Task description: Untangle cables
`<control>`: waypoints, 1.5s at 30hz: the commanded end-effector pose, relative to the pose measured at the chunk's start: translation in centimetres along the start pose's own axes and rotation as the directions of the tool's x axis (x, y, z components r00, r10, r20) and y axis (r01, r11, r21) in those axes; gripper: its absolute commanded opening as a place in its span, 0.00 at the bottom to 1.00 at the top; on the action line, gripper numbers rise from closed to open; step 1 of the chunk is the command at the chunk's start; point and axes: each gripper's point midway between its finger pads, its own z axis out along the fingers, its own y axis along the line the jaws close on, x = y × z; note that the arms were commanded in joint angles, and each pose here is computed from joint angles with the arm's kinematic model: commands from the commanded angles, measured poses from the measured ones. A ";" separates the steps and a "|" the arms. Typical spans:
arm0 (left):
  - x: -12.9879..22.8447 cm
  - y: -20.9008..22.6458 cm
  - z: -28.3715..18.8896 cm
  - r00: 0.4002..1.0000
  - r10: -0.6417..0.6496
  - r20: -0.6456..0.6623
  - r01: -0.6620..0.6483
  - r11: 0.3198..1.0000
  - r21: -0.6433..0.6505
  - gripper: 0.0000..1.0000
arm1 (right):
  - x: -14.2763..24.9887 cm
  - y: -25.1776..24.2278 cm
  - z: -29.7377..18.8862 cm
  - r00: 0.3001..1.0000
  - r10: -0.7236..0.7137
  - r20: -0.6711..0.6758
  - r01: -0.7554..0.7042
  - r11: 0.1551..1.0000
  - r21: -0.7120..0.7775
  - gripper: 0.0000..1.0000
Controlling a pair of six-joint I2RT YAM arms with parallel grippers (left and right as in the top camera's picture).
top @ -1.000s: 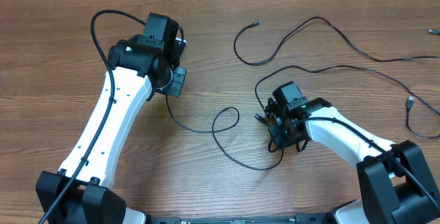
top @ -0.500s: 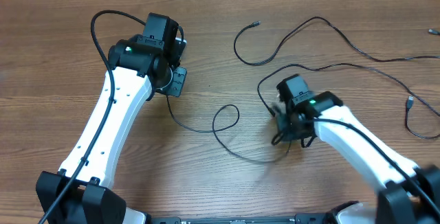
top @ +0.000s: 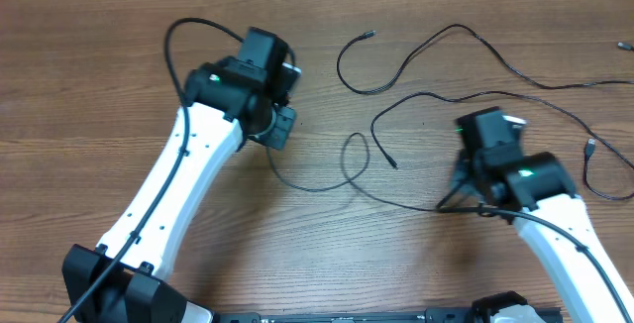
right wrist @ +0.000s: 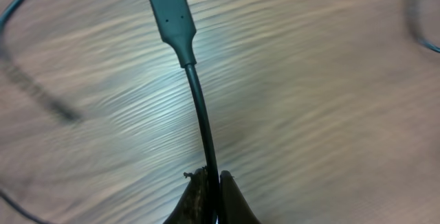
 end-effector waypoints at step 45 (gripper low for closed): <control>4.9 -11.5 3.7 0.957 0.285 -0.050 -0.273 0.948 0.165 0.04 | -8.3 -34.0 -3.4 0.583 0.509 0.633 -0.795 0.517 0.317 0.04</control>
